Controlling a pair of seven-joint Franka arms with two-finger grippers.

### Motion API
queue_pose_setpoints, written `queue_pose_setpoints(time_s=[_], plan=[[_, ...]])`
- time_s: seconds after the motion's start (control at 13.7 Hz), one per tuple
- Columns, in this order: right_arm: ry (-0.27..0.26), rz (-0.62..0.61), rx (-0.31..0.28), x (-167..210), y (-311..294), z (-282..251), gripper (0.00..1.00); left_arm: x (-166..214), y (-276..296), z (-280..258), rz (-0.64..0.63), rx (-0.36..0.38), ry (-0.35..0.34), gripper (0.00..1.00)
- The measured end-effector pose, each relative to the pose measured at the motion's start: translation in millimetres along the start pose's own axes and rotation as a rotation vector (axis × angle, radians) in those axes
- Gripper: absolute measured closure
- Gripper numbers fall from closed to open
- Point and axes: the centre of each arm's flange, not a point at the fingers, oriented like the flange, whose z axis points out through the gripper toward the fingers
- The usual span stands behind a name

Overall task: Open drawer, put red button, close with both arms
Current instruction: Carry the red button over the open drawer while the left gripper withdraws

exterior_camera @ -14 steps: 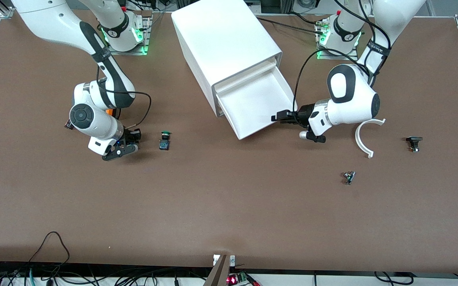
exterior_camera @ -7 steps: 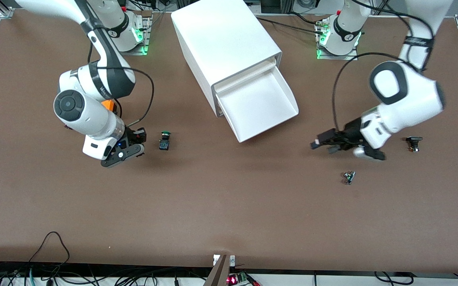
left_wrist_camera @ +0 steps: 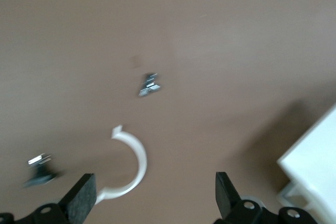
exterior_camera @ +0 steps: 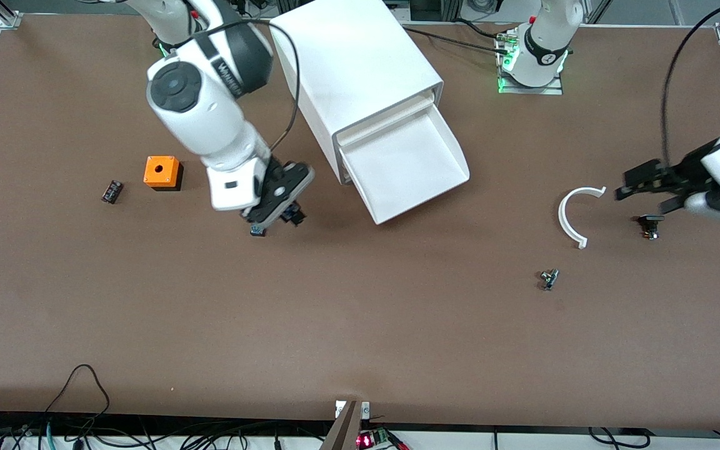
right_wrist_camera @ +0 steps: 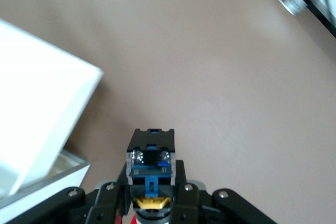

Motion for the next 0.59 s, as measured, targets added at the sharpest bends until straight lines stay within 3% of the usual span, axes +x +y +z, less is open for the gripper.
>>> queue_pose_setpoints(time_s=[0.15, 0.59], plan=[[0.012, -0.169, 0.024, 26, -54, 6, 0.67, -11, -1, -17, -0.031, 0.089, -0.021, 0.0], [0.022, -0.573, 0.095, 66, -153, 44, 0.67, -11, 17, -16, -0.08, 0.137, -0.035, 0.0]])
